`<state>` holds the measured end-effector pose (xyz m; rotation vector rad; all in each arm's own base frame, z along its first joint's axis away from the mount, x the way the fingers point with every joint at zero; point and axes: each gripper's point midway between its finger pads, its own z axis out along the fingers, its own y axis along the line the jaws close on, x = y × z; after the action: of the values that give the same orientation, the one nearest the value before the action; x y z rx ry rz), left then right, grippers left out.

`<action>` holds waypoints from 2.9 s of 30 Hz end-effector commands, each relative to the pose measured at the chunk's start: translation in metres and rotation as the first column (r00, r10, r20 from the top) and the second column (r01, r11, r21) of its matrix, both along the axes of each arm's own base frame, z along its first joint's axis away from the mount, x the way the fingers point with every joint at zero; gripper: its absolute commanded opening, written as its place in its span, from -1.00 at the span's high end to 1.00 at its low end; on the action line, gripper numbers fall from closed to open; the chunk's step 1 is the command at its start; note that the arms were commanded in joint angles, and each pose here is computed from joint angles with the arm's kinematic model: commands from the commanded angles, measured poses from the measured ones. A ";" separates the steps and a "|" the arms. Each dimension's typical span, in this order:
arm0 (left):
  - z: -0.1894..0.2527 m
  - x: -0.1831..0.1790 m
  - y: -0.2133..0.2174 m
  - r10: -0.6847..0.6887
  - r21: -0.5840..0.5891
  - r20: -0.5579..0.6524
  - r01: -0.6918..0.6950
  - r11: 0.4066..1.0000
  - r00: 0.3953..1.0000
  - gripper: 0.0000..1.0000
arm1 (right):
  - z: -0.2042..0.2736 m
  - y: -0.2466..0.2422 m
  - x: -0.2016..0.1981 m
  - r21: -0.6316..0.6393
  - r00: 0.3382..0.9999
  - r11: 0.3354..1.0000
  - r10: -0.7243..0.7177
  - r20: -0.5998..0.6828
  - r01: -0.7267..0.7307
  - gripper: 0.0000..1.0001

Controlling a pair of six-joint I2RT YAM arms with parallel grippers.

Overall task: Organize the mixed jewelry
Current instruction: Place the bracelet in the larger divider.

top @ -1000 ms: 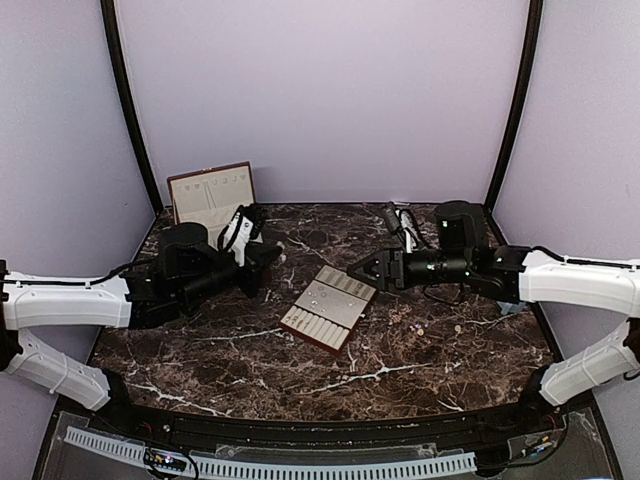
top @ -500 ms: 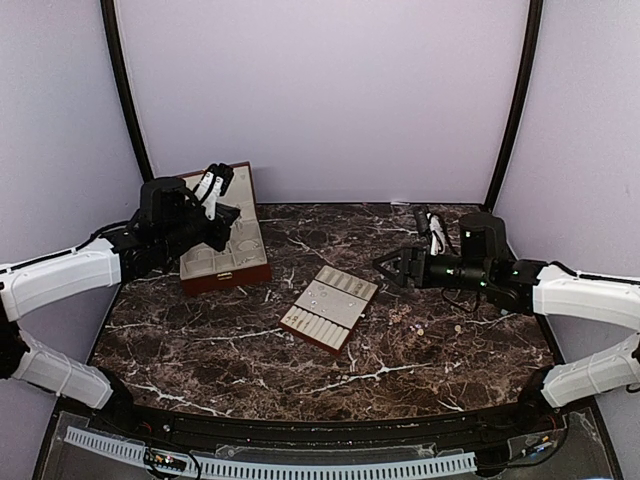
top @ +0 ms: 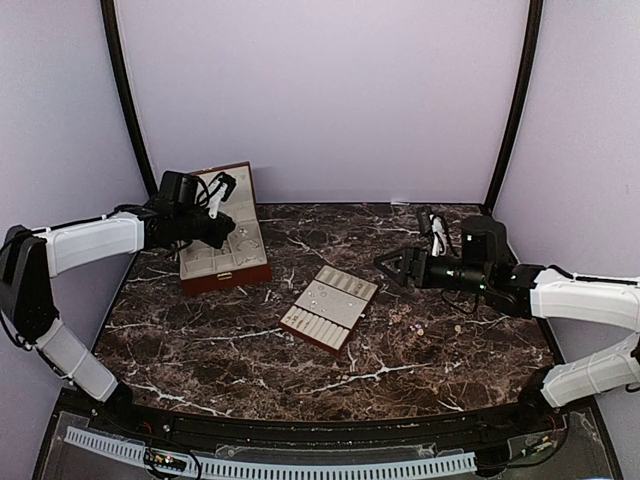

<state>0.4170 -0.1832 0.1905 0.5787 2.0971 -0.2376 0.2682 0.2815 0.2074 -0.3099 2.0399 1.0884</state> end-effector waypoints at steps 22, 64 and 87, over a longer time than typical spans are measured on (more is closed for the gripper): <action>-0.061 0.012 0.028 0.071 0.021 -0.213 -0.068 0.997 0.975 1.00 | -0.003 0.004 0.006 0.086 1.000 0.996 -0.011 -0.006 0.012 -0.71; -0.118 0.020 0.053 0.170 0.096 -0.394 -0.143 0.985 0.903 1.00 | -0.002 0.000 0.006 0.097 0.999 0.995 -0.034 0.001 0.034 -0.71; -0.093 0.026 0.062 0.226 0.094 -0.316 -0.207 0.974 0.921 -0.28 | -0.001 -0.006 0.006 0.094 0.998 0.994 -0.064 0.005 0.063 -0.72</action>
<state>0.4360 -0.1253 0.0655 0.3820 2.5593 -0.1654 0.2729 0.2799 0.1978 -0.2194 2.0107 1.1383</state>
